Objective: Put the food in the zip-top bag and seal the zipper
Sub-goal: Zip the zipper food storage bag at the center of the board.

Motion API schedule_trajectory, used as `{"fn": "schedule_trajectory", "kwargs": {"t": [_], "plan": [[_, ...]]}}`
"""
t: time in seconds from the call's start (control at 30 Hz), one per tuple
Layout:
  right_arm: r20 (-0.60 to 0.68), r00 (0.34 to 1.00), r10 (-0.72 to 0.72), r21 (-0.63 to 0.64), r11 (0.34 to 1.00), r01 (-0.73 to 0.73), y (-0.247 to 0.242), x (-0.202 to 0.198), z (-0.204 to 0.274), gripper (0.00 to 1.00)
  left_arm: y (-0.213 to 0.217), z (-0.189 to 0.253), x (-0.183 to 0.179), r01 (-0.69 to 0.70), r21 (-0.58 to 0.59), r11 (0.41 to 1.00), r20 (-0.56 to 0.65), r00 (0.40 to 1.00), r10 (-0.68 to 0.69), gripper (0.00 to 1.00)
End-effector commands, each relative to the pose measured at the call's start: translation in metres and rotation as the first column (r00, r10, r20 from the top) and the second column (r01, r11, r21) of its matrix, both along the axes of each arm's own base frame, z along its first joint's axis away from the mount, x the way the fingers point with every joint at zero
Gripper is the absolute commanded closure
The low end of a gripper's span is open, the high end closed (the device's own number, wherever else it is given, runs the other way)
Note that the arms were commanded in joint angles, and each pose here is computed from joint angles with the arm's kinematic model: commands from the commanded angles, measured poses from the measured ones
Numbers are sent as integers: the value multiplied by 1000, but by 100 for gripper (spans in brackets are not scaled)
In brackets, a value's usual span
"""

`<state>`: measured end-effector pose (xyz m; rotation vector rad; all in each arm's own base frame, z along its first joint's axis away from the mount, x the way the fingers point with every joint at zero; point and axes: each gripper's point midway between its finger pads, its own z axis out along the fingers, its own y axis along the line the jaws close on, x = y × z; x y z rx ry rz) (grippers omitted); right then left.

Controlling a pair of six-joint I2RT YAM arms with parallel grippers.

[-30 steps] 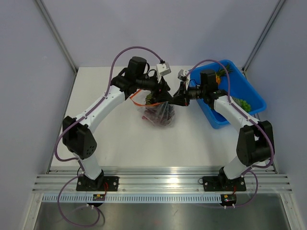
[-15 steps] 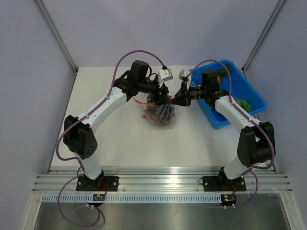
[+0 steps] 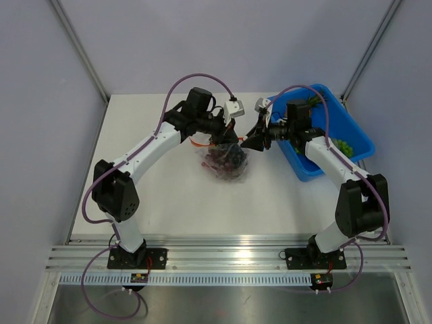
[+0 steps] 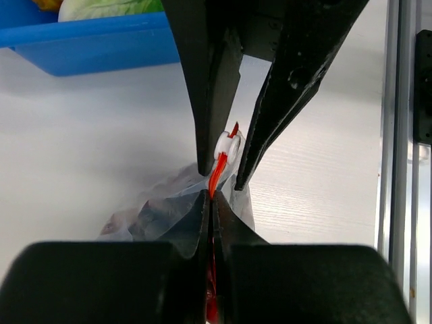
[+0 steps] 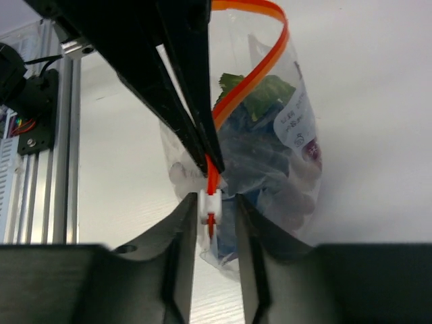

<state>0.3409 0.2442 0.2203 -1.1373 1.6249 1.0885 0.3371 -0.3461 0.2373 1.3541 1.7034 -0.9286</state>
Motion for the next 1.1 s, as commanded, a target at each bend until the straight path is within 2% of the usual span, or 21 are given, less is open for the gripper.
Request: {"fn": "schedule_trajectory", "kwargs": {"t": [0.0,0.03,0.13,0.6,0.73,0.83,0.87,0.9,0.93,0.97,1.0,1.07], "plan": [[146,985,-87,62,995,79,-4,11,43,61,-1,4,-5,5,-15,1000,-22,1000,-5,100],[173,977,-122,72,991,111,-6,16,40,58,-1,5,-5,0,-18,1000,-25,1000,-1,100],[161,969,-188,87,981,176,-11,16,35,57,-1,4,-6,-3,-24,1000,-26,1000,2,100],[122,968,-219,96,974,208,-10,4,16,65,-4,18,-9,8,-65,998,-20,1000,-9,100],[115,972,-204,116,975,191,-5,6,19,78,-3,19,-11,12,-68,998,-14,1000,-13,100],[100,978,-181,119,978,169,0,7,17,97,-4,19,-13,23,-70,997,-20,999,-25,100],[96,979,-179,126,978,166,1,6,18,100,-3,21,-14,24,-70,997,-18,1000,-25,100],[104,979,-174,134,978,160,2,5,21,100,-2,21,-15,23,-68,997,-20,1000,-24,97],[115,978,-174,144,977,157,2,4,23,100,-2,23,-14,19,-64,998,-16,1000,-20,88],[122,977,-173,147,977,155,2,4,24,100,0,26,-14,13,-63,998,-15,1000,-14,78],[133,976,-173,150,977,153,1,3,27,100,1,31,-15,12,-60,998,-13,1000,-13,58],[144,976,-165,140,980,144,1,2,27,100,0,44,-17,37,-90,995,11,999,-36,43]]}}
